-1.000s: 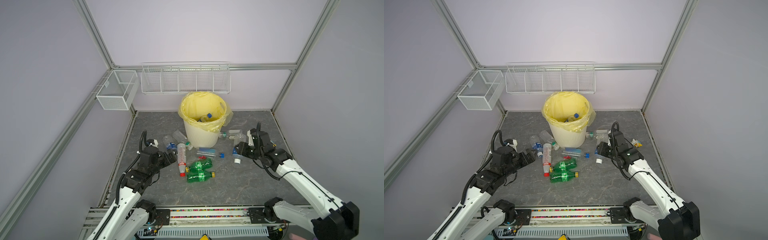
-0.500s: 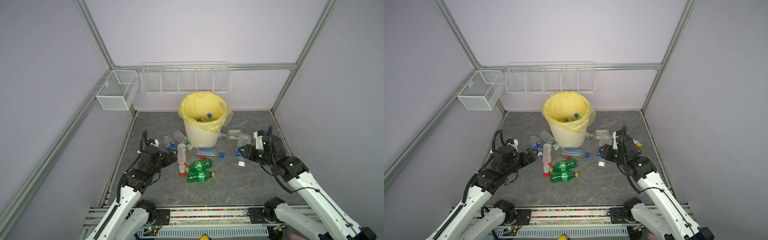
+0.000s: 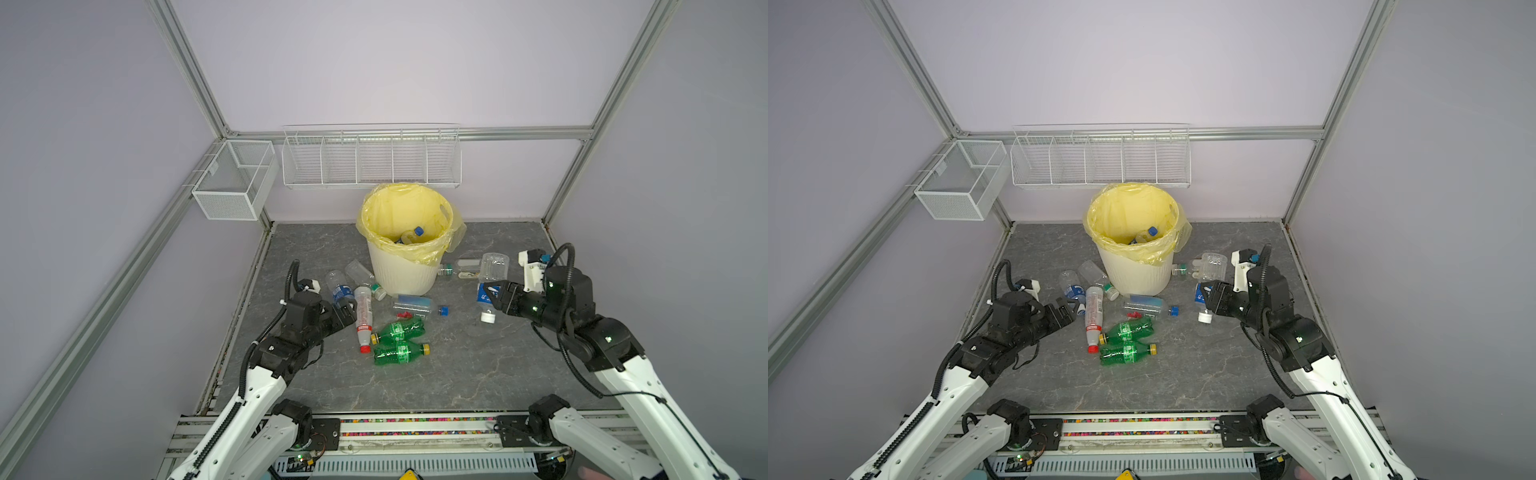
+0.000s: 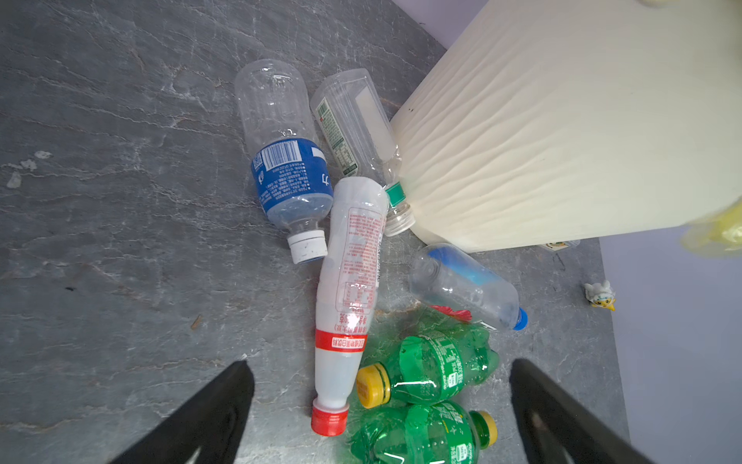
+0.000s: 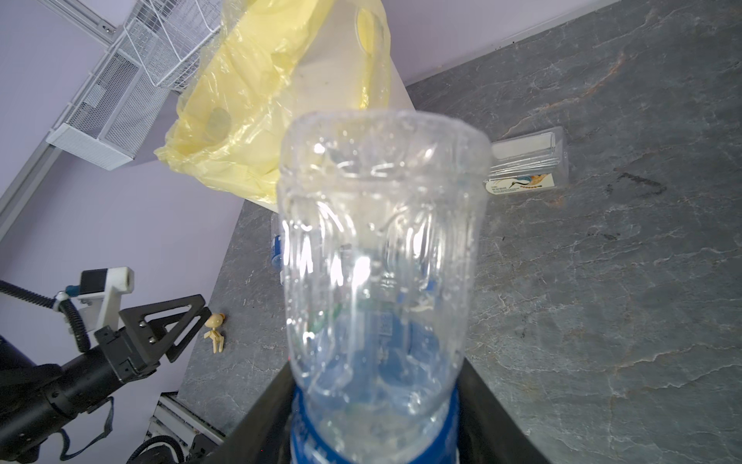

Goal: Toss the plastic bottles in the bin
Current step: 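Lift the clear bottle with the right gripper up over the bin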

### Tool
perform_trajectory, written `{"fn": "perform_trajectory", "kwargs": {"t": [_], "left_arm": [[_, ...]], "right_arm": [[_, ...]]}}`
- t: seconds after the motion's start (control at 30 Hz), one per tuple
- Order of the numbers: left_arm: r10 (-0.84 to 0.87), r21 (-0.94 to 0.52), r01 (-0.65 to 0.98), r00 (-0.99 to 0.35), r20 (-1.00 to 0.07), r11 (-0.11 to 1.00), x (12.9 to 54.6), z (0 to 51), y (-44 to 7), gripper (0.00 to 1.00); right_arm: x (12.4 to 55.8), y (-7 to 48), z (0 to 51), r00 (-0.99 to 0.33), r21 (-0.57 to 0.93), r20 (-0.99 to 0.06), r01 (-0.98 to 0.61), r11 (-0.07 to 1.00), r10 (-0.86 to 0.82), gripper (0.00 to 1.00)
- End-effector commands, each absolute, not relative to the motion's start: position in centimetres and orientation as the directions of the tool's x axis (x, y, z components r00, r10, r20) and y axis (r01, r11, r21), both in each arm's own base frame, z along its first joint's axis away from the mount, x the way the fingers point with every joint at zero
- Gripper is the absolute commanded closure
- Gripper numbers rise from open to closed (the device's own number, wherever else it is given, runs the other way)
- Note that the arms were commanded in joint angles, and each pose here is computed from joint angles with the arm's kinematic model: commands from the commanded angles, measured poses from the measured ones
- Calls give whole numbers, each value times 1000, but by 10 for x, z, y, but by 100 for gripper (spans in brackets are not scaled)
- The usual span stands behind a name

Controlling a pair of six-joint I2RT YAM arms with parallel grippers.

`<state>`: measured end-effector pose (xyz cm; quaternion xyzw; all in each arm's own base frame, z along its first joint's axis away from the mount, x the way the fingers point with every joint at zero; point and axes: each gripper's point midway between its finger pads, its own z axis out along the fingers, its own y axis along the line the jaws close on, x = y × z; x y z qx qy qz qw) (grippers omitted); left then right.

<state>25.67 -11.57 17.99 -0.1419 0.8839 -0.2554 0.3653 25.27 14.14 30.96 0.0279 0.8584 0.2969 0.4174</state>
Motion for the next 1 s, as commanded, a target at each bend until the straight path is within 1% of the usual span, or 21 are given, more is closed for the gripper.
{"fn": "perform_trajectory", "kwargs": {"t": [0.0, 0.13, 0.33, 0.47, 0.57, 0.7, 0.77, 0.83, 0.87, 0.9, 0.97], "left_arm": [[-450, -557, -80, -689, -569, 827, 260, 176, -115, 0], [-452, -564, -79, -692, -562, 822, 258, 176, -115, 0], [-451, -550, -81, -678, -580, 831, 255, 179, -110, 1], [-447, -550, -78, -682, -579, 831, 255, 181, -110, 0], [-448, -551, -81, -684, -575, 830, 254, 180, -110, 0], [-457, -560, -86, -686, -567, 824, 251, 180, -110, 0], [-464, -568, -92, -690, -556, 818, 250, 179, -111, 0], [-468, -575, -94, -693, -548, 813, 250, 178, -112, 0], [-471, -579, -96, -696, -543, 810, 249, 178, -113, 0], [-468, -580, -93, -699, -541, 809, 249, 178, -113, 0], [-471, -591, -77, -689, -551, 803, 245, 184, -113, 0]], "right_arm": [[265, 154, 351, -591, 530, -753, -285, 799, 289, 43], [275, 162, 360, -584, 531, -761, -308, 790, 284, 44], [292, 177, 369, -584, 540, -761, -328, 776, 282, 43], [315, 201, 397, -573, 540, -775, -380, 751, 268, 43], [344, 224, 416, -562, 545, -781, -402, 736, 272, 43], [400, 250, 420, -575, 546, -769, -365, 754, 279, 37], [427, 265, 420, -592, 553, -757, -357, 753, 275, 25], [443, 279, 419, -619, 565, -739, -353, 746, 267, 12], [446, 283, 422, -626, 565, -736, -355, 745, 259, 1], [446, 285, 426, -628, 564, -736, -365, 741, 251, 12], [440, 283, 438, -614, 554, -750, -382, 740, 245, 12]]}}
